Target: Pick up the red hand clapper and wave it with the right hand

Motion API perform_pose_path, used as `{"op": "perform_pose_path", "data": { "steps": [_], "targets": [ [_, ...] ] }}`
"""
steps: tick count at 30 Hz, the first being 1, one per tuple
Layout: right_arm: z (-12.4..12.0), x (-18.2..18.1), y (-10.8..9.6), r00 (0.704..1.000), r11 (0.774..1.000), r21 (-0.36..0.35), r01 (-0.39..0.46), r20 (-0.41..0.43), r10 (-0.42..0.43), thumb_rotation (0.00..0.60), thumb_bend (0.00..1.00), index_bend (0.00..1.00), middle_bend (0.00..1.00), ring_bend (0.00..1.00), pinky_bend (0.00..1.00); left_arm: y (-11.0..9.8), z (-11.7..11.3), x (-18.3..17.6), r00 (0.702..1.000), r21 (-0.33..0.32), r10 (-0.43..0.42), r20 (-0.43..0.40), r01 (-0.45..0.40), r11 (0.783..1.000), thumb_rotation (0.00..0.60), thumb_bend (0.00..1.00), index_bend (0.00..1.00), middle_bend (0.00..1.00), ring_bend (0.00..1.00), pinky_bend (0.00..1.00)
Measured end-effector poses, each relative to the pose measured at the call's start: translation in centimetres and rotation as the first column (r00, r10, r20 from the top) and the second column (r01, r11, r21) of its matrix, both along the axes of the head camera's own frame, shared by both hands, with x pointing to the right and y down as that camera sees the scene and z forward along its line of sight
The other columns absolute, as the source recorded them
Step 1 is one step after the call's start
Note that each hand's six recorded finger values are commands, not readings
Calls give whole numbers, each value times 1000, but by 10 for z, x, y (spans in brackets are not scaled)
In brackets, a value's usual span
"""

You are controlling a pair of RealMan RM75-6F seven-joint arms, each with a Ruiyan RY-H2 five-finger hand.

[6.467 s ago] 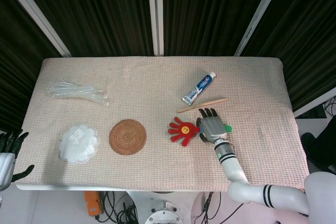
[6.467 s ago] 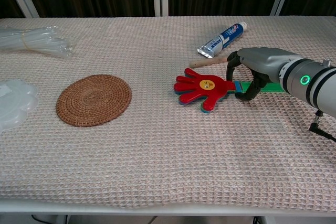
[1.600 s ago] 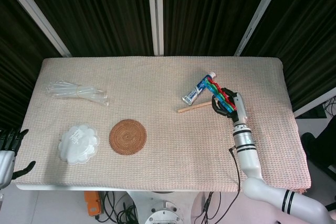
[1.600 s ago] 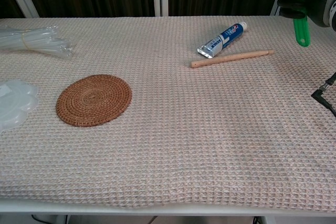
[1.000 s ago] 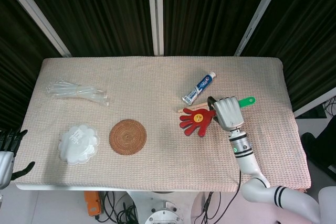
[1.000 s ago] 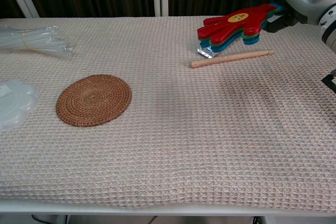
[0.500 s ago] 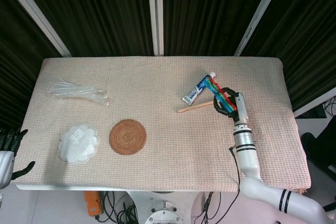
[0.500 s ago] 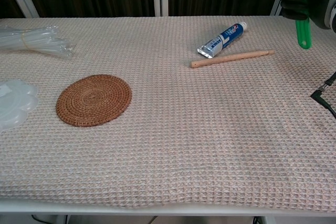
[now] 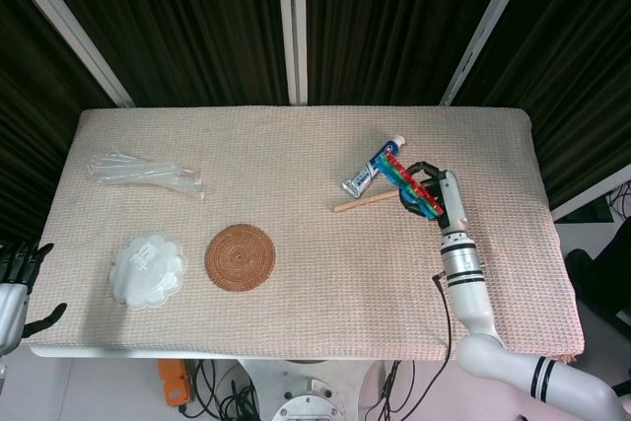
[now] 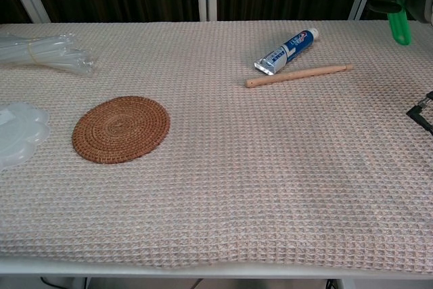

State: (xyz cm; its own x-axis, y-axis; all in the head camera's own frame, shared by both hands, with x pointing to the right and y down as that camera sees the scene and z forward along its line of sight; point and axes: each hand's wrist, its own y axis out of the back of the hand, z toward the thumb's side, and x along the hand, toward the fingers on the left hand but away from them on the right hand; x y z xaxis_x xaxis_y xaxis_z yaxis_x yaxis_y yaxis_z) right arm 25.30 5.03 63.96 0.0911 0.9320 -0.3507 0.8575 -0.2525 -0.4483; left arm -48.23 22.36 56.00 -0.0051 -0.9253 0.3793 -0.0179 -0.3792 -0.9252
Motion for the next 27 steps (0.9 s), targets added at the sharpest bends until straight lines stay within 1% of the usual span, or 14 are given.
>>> {"op": "perform_pose_path", "data": {
  "steps": [2, 3, 4, 5, 6, 8, 9, 10, 12, 14, 16, 18, 21, 27],
  "targets": [
    [0, -1, 0, 984, 995, 61, 81, -165, -70, 600, 900, 1000, 1000, 1000, 1000, 0, 0, 0, 1000, 1, 1, -1, -1, 1000, 600, 175, 108, 6, 0, 64],
    [2, -1, 0, 954, 986, 92, 138, -279, -108, 600, 897, 1000, 1000, 1000, 1000, 0, 0, 0, 1000, 1, 2, -1, -2, 1000, 600, 175, 108, 6, 0, 64],
    [3, -2, 1, 923, 977, 108, 183, -363, -132, 600, 892, 1000, 1000, 1000, 1000, 0, -1, 0, 1000, 2, 2, 0, -2, 1000, 600, 175, 108, 6, 0, 64],
    [5, -2, 2, 884, 967, 117, 226, -441, -154, 600, 888, 1000, 1000, 1000, 1000, 0, -1, 0, 1000, 3, 2, 0, -2, 1000, 600, 175, 108, 6, 0, 64],
    [7, -4, 3, 825, 952, 121, 282, -537, -176, 600, 884, 1000, 1000, 1000, 1000, 0, -1, 0, 1000, 3, 1, 1, -1, 1000, 600, 175, 108, 6, 0, 64],
    [11, -5, 4, 724, 925, 121, 359, -662, -194, 600, 883, 1000, 1000, 1000, 1000, 0, -2, -1, 1000, 4, -1, 2, 1, 1000, 600, 174, 107, 6, 0, 64],
    [14, -6, 6, 656, 907, 120, 403, -729, -195, 600, 883, 1000, 1000, 1000, 1000, 1, -2, -1, 1000, 4, -2, 2, 2, 1000, 600, 175, 108, 6, 0, 64],
    [16, -6, 6, 611, 896, 117, 429, -768, -192, 600, 884, 1000, 1000, 1000, 1000, 1, -2, -2, 1000, 3, -4, 3, 4, 1000, 600, 175, 108, 6, 0, 64],
    [20, -4, 7, 548, 883, 109, 457, -816, -183, 600, 883, 1000, 1000, 1000, 1000, 1, -2, -2, 1000, 3, -5, 3, 5, 1000, 600, 175, 108, 5, 0, 64],
    [22, -7, 8, 548, 881, 110, 459, -816, -184, 600, 879, 1000, 1000, 1000, 1000, 1, -2, -2, 1000, 3, -5, 1, 5, 1000, 600, 175, 108, 6, 0, 64],
    [23, -13, 11, 578, 886, 114, 449, -794, -191, 600, 868, 1000, 1000, 1000, 1000, 1, -1, -1, 1000, 2, -3, 0, 3, 1000, 600, 175, 108, 6, 0, 64],
    [24, -16, 14, 595, 891, 111, 439, -779, -196, 600, 856, 1000, 1000, 1000, 1000, 0, -1, -1, 1000, 1, -2, 0, 2, 1000, 600, 175, 108, 5, 0, 64],
    [29, -20, 19, 599, 893, 100, 439, -773, -208, 600, 851, 1000, 1000, 1000, 1000, 1, 0, -1, 1000, 0, -2, -1, 2, 1000, 600, 174, 108, 6, 0, 63],
    [54, -28, 38, 654, 925, 30, 379, -715, -246, 600, 851, 1000, 1000, 1000, 1000, 2, 2, -1, 1000, -5, -4, -3, 4, 1000, 600, 174, 108, 6, 0, 64]
  ]
}}
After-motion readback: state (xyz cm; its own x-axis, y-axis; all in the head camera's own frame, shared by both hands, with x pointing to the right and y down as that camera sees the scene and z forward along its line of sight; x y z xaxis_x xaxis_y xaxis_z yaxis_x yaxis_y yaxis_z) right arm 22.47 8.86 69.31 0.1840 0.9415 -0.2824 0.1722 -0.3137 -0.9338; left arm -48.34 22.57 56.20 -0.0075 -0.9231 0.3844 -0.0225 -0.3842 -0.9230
